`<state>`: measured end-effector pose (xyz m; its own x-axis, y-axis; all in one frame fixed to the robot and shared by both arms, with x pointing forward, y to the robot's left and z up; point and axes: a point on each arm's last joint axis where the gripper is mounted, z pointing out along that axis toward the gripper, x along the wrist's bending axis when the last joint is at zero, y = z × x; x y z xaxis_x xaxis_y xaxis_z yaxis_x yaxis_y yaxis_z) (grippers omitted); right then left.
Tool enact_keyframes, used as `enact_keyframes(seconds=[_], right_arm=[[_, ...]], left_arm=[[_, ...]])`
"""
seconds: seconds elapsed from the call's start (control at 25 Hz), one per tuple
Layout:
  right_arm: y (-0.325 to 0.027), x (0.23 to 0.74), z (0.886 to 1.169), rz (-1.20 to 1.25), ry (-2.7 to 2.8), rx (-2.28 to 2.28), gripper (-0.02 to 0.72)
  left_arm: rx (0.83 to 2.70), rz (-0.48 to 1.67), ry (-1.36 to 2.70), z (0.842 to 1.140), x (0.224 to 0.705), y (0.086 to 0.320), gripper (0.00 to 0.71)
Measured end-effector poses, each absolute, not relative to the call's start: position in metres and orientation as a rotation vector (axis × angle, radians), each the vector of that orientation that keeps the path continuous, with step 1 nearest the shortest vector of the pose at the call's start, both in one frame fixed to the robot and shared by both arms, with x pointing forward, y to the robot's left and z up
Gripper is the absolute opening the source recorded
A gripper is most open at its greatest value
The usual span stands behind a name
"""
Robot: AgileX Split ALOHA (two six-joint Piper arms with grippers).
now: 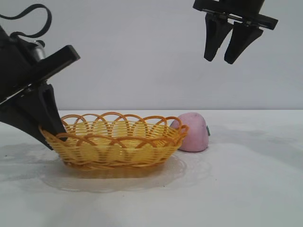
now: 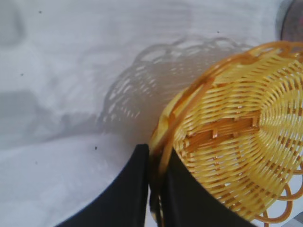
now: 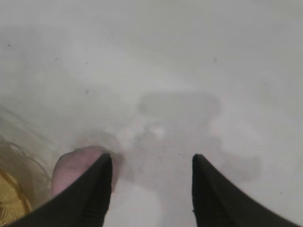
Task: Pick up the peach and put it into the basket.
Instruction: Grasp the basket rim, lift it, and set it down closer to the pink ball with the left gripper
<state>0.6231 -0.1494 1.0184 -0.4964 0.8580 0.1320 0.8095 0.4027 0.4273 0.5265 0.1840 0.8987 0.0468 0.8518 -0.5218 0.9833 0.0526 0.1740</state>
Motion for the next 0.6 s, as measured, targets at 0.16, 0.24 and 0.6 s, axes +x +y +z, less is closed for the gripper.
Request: enact_keyframes(seconds=[0.16,0.24,0.6], right_arm=[[-0.149,0.623,1.018,0.678,2.54,1.516,0.326],[-0.149,0.623,1.018,0.676,2.542,1.517,0.326],[-0.149,0.623,1.018,0.682,2.545,1.521,0.326]], left_arm=[[1.845,-0.349,1.835,0.899,0.526,0.184,0.223],[1.852,-0.354,1.832,0.898,0.526,0.184,0.329],[1.892,-0.276,1.759,0.936,0.523,0.219,0.398]])
